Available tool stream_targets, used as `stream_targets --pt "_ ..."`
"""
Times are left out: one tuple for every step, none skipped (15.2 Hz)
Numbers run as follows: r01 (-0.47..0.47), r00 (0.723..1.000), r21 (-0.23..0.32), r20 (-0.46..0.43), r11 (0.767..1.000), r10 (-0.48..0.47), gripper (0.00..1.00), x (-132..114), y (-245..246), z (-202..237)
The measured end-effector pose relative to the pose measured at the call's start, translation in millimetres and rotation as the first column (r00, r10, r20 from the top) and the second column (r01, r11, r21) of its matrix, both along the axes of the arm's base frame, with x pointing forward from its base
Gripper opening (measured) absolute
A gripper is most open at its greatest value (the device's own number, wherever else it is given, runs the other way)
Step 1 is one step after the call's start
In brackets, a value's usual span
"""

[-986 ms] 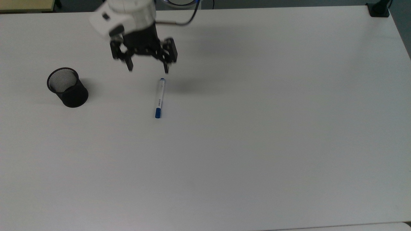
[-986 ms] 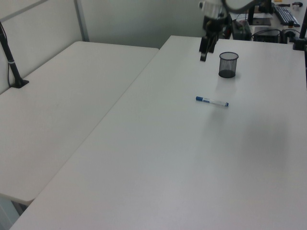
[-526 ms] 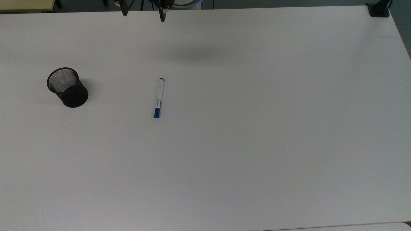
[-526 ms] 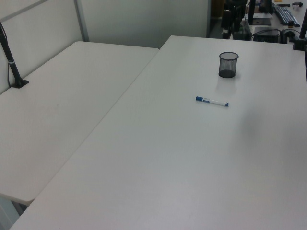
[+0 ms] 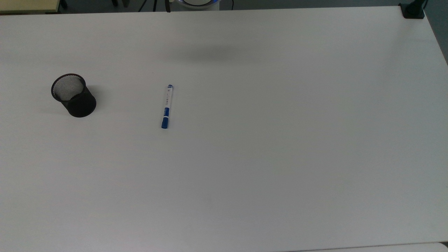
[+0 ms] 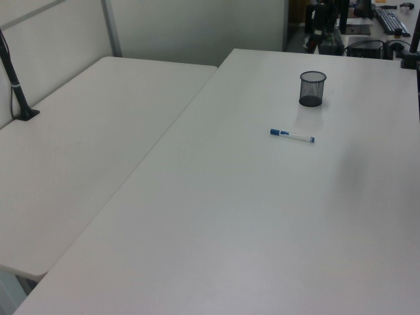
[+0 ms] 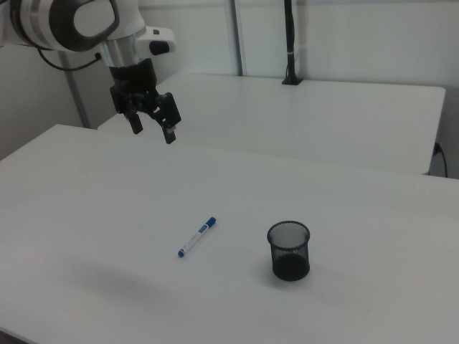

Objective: Remove the marker

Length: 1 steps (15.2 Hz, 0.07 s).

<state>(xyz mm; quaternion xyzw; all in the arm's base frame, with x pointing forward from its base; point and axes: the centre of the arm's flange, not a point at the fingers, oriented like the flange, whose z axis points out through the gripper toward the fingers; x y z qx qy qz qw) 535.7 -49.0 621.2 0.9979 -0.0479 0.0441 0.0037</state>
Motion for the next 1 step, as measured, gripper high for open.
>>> stream_targets --pt "-0.006 1.000 -0.001 0.005 1.000 0.006 1.00 1.3 -1.8 1.2"
